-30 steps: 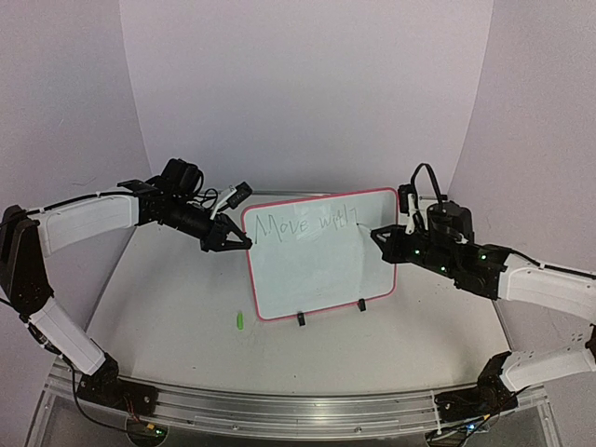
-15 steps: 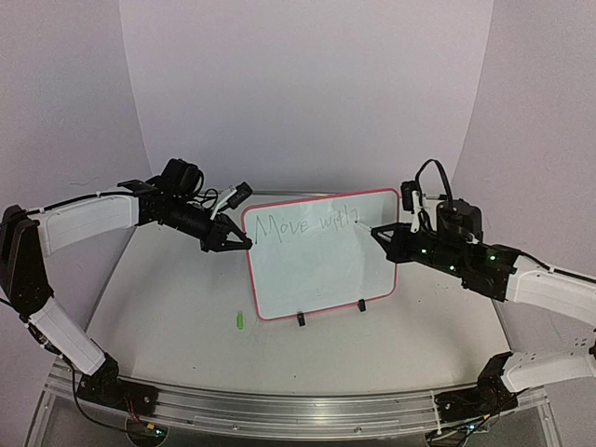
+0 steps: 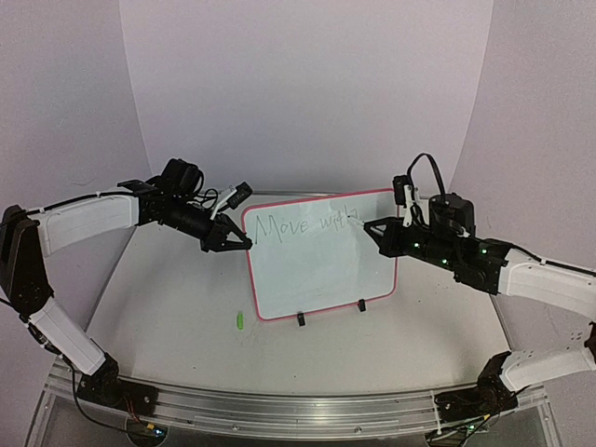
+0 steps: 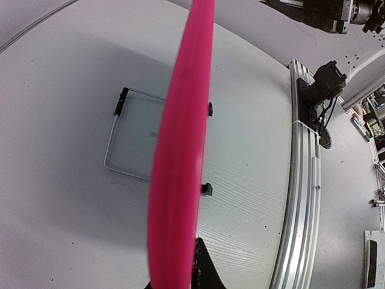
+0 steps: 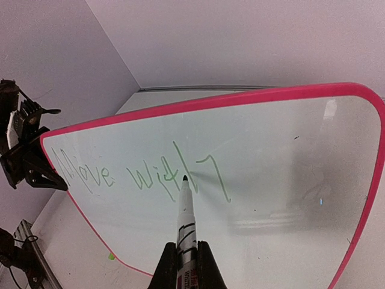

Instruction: Write a sentence on the whiteboard

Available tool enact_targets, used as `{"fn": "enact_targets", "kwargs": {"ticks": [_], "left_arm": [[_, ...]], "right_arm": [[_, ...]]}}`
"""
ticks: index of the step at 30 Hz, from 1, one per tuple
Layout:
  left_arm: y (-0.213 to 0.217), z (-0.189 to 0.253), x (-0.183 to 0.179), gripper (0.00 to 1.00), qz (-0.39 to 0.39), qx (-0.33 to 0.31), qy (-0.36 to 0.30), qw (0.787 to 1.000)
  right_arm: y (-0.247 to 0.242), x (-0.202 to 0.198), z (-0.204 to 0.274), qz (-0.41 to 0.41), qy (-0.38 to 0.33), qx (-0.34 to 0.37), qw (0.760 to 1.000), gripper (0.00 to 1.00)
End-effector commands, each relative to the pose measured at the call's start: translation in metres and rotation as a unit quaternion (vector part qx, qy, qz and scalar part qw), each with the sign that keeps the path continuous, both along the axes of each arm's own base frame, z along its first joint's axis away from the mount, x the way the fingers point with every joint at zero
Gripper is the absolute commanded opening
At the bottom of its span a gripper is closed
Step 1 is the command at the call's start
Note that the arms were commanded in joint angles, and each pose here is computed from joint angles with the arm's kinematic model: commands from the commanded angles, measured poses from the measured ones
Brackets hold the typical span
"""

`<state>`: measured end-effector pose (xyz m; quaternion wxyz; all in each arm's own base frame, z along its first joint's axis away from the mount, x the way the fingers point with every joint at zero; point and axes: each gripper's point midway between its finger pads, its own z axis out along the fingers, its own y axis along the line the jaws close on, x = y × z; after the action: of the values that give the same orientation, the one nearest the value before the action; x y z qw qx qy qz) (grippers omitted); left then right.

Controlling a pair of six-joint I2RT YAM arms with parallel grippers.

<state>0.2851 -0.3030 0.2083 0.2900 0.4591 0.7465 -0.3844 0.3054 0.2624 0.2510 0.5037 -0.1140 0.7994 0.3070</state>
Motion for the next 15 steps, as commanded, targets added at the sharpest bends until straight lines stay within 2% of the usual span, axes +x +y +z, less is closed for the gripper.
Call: {"fn": "enact_targets", "kwargs": {"ticks": [1, 15], "left_arm": [[0.0071, -0.0139, 0.011, 0.0, 0.013, 0.034, -0.019, 0.999], [0.0069, -0.0157, 0.0114, 0.0, 0.013, 0.035, -0.017, 0.999]], "right_arm": [[-0.0024, 0.0081, 0.0325, -0.016, -0.04, 0.021, 0.999, 0.0], [-0.0036, 0.0123, 0.0352, -0.024, -0.05, 0.015, 0.998, 0.0]]}}
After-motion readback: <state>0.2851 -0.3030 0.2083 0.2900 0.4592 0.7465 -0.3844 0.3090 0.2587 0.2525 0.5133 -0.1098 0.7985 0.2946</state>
